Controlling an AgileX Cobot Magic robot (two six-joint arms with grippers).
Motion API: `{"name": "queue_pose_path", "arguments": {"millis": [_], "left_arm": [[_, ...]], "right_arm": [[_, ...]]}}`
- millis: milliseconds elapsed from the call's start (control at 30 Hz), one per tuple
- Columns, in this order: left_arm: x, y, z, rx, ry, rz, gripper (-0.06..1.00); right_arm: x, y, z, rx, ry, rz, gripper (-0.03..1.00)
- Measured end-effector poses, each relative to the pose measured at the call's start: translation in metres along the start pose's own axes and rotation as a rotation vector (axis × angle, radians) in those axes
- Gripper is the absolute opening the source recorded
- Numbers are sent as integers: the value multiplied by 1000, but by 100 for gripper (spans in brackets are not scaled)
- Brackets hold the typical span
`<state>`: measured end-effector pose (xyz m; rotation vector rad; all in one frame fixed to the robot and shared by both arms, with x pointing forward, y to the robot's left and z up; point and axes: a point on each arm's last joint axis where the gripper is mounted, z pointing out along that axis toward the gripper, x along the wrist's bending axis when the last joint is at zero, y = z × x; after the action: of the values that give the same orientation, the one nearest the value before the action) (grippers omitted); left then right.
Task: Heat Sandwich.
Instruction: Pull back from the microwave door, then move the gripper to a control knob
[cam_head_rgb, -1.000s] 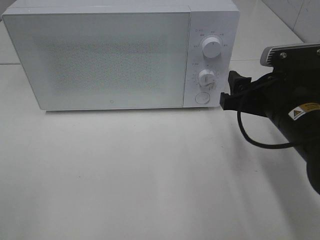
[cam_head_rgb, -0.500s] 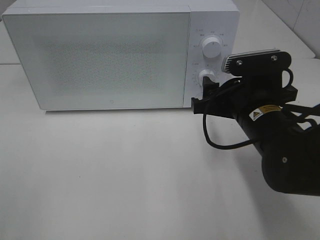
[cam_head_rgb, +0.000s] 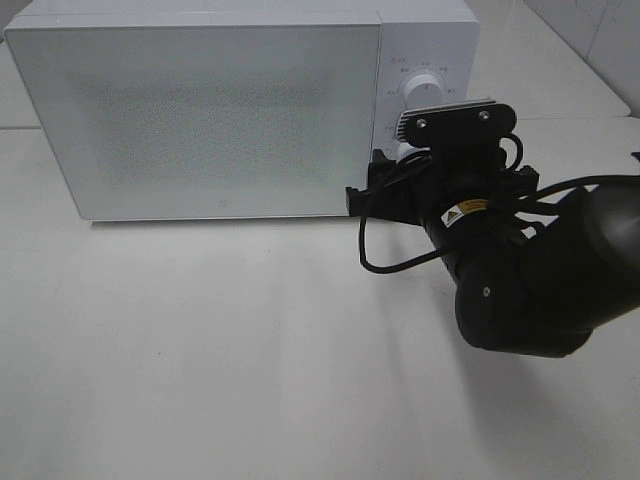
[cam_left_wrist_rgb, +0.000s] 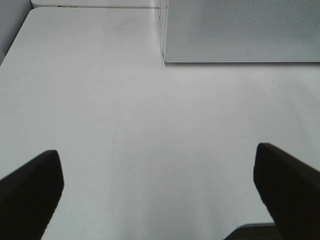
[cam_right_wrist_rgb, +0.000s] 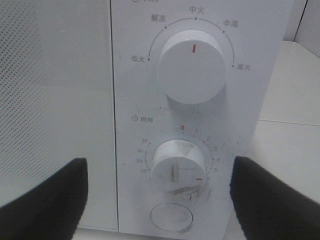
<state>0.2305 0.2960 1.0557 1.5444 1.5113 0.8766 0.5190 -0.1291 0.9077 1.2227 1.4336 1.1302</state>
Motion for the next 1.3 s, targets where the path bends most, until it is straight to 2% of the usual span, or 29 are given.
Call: {"name": "queue_pose_path", "arguments": {"millis": [300,600,1067,1200,1300], "left_arm": [[0,0,0,0,0,0,98],[0,0,0,0,0,0,98],[0,0,0,0,0,0,98],[0,0,0,0,0,0,98],[0,0,0,0,0,0,98]], "right_arm": [[0,-5,17,2,-27,14,76],[-10,-11,36,20,-72,41,76],[-7,-19,40,44,-50,34,74],[-7,-19,40,38,-52,32,67],[-7,-19,40,36,-52,32,51]]}}
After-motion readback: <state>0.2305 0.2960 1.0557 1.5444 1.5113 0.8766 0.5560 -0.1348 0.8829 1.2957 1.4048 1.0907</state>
